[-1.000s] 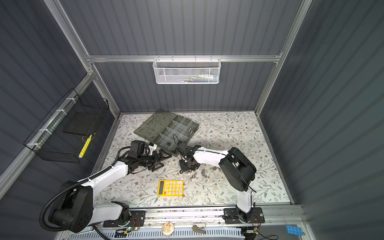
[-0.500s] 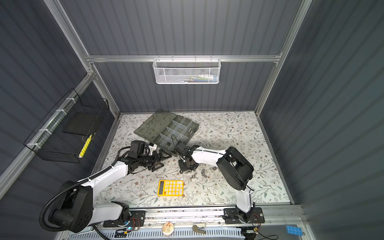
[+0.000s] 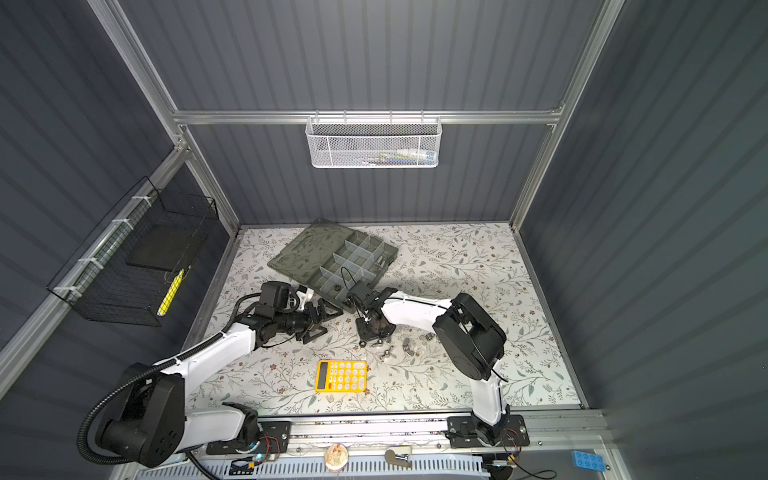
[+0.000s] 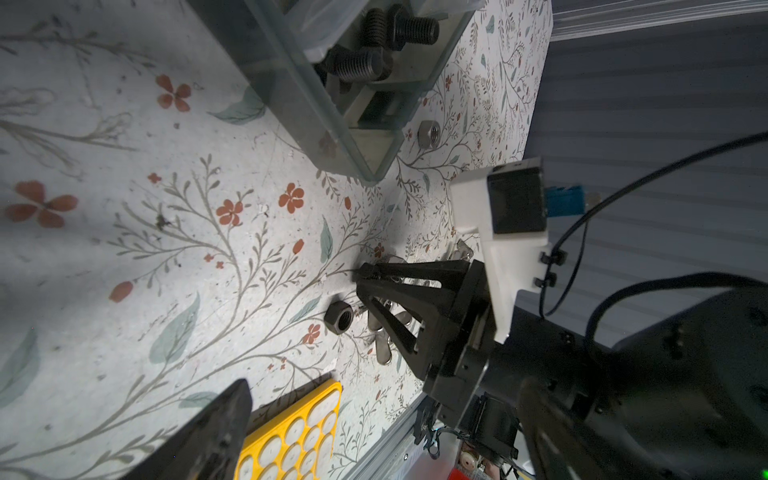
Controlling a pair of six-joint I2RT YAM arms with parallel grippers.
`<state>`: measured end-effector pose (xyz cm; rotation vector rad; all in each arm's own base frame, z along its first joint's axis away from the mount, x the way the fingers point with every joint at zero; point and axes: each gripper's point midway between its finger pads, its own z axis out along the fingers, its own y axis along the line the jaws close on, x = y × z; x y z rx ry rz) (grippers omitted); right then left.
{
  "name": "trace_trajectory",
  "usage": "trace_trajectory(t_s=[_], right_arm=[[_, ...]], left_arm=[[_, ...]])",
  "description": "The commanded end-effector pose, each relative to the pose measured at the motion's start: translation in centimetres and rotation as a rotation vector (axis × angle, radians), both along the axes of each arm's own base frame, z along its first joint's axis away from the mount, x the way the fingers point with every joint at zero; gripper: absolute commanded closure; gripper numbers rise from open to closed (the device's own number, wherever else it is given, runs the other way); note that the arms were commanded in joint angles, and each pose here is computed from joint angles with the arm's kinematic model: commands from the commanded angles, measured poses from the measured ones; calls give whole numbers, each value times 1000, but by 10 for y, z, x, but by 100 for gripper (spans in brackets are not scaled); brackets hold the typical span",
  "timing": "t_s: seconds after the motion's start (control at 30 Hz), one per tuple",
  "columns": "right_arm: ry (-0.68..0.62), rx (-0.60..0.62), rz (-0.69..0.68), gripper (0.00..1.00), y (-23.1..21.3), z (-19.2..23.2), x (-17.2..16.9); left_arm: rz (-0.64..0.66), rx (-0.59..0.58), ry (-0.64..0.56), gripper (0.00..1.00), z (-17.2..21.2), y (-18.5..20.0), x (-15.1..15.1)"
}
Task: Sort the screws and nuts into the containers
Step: 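Close the right gripper on the black nut and lift it, then carry the black nut over a compartment with the right gripper and release it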
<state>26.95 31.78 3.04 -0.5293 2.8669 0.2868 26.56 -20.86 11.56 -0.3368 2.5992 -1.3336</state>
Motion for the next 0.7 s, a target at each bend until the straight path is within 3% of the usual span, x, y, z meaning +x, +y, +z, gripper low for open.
trace_trajectory(t_s=[0.0,0.37,0.67], right_arm=[[-42,65,-12,81,8,39,11],[-104,230,-25,80,34,105,57],[-108,332,-5,80,80,124,92]], left_arm=[[6,-9,-44,0,19,1,7],[63,-83,-83,0,52,18,30],[115,-135,-74,0,57,40,36]])
